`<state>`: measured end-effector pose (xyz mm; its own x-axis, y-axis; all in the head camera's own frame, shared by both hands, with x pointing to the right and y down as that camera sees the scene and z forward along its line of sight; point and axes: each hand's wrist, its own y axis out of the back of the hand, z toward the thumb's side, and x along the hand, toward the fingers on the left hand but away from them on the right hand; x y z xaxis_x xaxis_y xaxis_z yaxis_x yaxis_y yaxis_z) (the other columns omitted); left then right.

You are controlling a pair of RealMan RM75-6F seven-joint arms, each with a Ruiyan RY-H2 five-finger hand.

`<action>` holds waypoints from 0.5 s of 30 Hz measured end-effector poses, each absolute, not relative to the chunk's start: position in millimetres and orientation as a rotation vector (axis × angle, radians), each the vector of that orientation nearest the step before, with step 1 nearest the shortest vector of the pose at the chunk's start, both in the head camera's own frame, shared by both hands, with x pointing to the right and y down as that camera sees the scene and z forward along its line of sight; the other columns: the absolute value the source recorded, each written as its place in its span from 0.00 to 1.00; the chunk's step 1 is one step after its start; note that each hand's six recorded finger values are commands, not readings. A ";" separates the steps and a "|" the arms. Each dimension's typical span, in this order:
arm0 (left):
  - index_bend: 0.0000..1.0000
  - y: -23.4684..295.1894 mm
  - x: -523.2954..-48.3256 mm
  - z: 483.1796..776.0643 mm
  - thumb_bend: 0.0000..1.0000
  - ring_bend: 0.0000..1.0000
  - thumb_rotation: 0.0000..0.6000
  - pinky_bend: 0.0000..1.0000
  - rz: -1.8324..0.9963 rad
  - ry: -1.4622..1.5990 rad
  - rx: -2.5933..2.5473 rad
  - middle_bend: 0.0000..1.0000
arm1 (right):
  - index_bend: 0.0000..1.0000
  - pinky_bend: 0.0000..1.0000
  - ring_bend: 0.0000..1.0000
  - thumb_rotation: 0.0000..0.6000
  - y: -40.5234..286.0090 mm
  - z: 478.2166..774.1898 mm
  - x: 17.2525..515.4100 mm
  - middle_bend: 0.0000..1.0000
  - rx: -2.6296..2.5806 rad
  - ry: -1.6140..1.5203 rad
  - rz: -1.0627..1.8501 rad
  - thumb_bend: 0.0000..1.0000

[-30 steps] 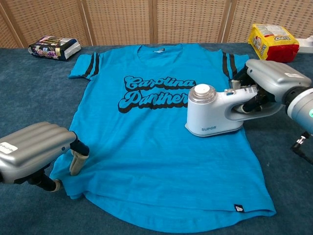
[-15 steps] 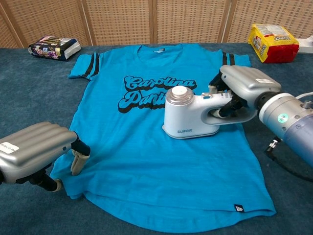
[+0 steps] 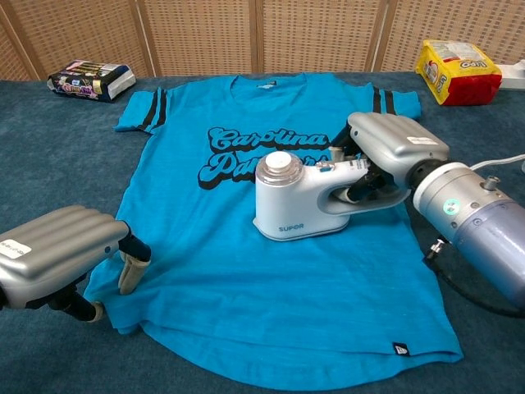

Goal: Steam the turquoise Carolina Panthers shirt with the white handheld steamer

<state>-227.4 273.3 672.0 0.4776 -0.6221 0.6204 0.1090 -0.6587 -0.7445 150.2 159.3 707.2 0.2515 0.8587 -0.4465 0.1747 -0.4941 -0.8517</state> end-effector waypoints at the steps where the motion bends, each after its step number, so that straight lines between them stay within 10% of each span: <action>1: 0.63 273.4 -227.5 672.0 0.31 0.39 1.00 0.39 -1.235 0.424 -1.972 0.56 | 0.72 0.71 0.77 1.00 158.9 706.6 152.5 0.74 -1.838 -0.946 1.277 0.31; 15: 0.63 272.5 -226.9 671.6 0.31 0.39 1.00 0.39 -1.233 0.420 -1.963 0.56 | 0.72 0.70 0.77 1.00 150.0 702.4 193.8 0.74 -1.771 -0.995 1.326 0.31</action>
<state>-226.9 272.5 671.6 0.4779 -0.6238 0.6185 0.1166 -0.6528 -0.7485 193.8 150.0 702.4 0.1804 0.8843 -0.4307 0.1667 -0.4590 -0.8726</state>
